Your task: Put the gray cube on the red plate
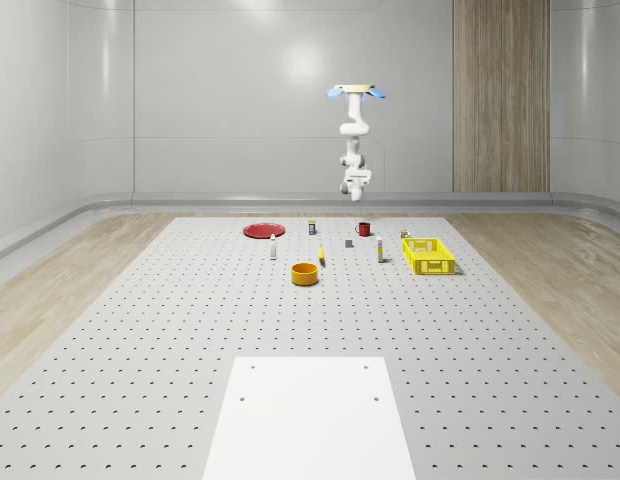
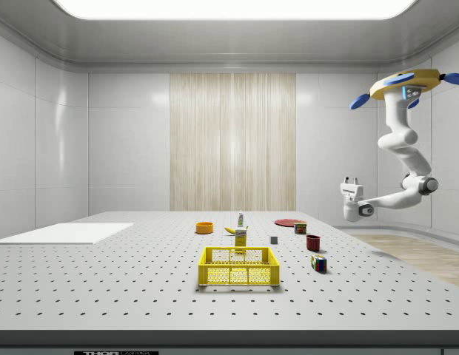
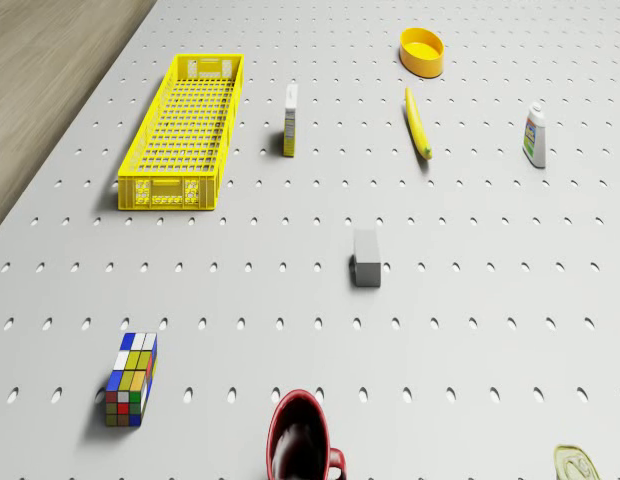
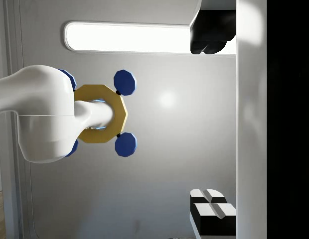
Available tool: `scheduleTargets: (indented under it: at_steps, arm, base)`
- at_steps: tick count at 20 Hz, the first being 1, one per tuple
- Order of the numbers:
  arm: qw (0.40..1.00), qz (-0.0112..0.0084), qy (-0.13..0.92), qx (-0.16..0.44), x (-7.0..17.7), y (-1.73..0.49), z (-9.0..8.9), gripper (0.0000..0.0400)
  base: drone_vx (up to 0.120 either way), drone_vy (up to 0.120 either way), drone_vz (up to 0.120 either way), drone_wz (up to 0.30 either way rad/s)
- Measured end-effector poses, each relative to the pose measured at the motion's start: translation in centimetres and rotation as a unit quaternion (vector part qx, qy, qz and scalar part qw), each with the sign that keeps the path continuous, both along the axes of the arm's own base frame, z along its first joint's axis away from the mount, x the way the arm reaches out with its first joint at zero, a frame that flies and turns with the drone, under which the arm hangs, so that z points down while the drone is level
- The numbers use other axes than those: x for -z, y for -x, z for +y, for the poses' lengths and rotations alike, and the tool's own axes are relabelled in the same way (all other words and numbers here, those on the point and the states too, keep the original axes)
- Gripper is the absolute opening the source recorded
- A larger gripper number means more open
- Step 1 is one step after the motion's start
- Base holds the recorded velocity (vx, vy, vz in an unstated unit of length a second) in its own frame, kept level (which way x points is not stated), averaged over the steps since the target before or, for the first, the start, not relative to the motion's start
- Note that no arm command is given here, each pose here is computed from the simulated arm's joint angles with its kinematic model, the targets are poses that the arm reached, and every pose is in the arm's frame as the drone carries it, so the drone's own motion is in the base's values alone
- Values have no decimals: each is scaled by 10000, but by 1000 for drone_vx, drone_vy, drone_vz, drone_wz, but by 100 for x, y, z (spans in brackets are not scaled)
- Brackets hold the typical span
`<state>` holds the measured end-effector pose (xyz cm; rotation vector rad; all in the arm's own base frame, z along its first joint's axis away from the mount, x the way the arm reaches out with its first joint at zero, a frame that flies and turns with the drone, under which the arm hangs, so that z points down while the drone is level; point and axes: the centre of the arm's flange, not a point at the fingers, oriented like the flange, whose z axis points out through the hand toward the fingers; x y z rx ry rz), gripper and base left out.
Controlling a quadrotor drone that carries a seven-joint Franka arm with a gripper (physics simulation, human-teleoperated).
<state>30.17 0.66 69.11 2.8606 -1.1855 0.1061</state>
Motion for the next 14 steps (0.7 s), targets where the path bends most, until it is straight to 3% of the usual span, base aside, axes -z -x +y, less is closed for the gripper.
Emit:
scheduleTargets:
  at_steps: [8, 14]
  arm:
    - [9955, -29, 943, 26, 31, 5, 185, 400]
    - [9530, -44, 3029, 85, 224, 3, 560, 400]
  base:
    - [120, -120, 0, 0]
    - [120, -120, 0, 0]
